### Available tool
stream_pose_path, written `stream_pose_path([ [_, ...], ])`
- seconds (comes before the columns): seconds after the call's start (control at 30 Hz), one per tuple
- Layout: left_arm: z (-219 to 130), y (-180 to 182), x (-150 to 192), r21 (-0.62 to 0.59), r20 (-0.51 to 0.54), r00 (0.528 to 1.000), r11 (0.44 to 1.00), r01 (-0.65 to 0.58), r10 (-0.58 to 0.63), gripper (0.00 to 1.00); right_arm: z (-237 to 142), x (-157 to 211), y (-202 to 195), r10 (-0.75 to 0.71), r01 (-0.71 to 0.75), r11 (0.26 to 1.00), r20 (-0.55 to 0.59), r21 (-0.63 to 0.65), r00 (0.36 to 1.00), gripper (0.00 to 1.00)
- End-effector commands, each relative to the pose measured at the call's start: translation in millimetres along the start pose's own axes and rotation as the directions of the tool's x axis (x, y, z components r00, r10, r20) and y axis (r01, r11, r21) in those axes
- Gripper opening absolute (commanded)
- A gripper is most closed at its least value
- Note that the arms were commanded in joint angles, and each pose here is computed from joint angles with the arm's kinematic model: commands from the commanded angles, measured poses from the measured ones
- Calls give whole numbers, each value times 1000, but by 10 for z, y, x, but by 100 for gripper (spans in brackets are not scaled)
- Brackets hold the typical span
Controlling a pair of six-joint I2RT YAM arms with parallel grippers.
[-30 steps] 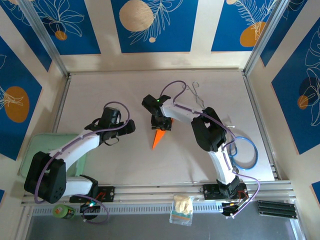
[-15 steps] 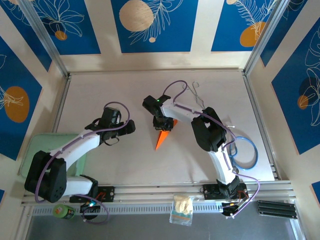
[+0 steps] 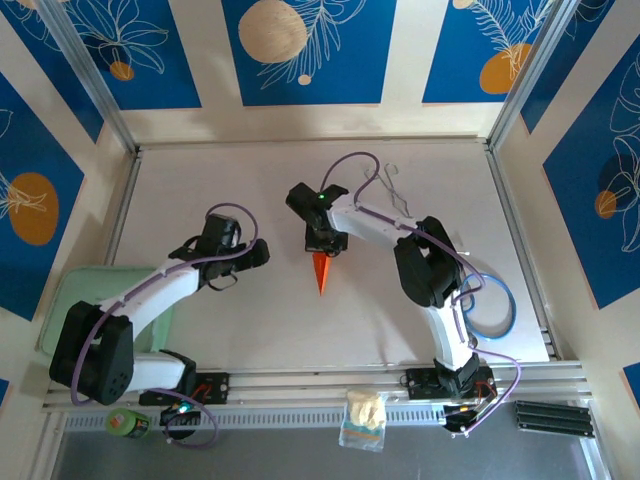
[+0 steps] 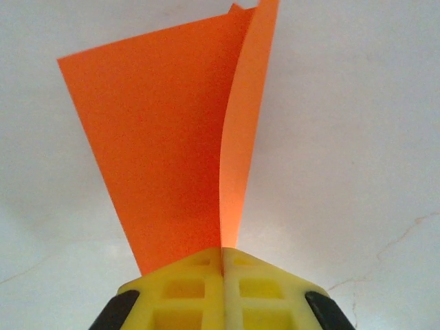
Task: Fold a paper plane with a square sheet of paper (pick it up from the middle)
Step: Turn over a paper plane at the center of the table.
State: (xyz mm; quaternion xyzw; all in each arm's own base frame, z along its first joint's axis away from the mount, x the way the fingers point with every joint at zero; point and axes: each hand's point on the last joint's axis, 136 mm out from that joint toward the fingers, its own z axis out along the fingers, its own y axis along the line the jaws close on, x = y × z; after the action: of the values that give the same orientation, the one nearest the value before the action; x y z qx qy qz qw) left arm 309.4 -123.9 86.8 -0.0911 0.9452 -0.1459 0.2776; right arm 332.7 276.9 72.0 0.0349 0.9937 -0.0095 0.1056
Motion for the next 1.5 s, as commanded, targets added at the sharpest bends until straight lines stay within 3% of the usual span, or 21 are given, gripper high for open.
stream_pose_path([
  [0.0,-53,74,3,9,2,999,999,47,-47,100,-259,-116,269,-112,121,976,60,-181,992,1],
  [0.13,-120,149,-43,21,38,993,994,108,-108,99,-427,-76,703,-246,269,867,110,-418,963,1],
  [0.23,-192,196,-81,27,72,987,990,139,-141,100,-534,-16,922,-283,304,767,126,-565,951,1],
  [0.37,-275,234,-107,32,110,979,985,169,-171,99,-466,25,986,-245,223,671,72,-707,967,2],
  [0.5,-239,132,-69,99,86,977,977,189,-197,92,-285,78,937,-197,103,594,-20,-797,980,3],
  [0.73,-3,-261,44,287,-73,970,927,242,-231,73,-14,147,764,-149,17,603,-91,-798,985,5],
  [0.9,96,-643,42,433,-163,963,862,266,-215,72,79,197,688,-138,2,622,-107,-783,985,5],
  [1.03,190,-721,91,419,-193,961,869,262,-197,66,97,207,670,-138,1,629,-110,-777,984,5],
  [1.23,352,-707,195,373,-243,944,877,303,-222,40,119,198,664,-134,-4,633,-115,-774,984,5],
  [1.47,438,-738,257,379,-272,934,866,327,-233,34,154,202,663,-132,-12,635,-125,-772,983,5],
])
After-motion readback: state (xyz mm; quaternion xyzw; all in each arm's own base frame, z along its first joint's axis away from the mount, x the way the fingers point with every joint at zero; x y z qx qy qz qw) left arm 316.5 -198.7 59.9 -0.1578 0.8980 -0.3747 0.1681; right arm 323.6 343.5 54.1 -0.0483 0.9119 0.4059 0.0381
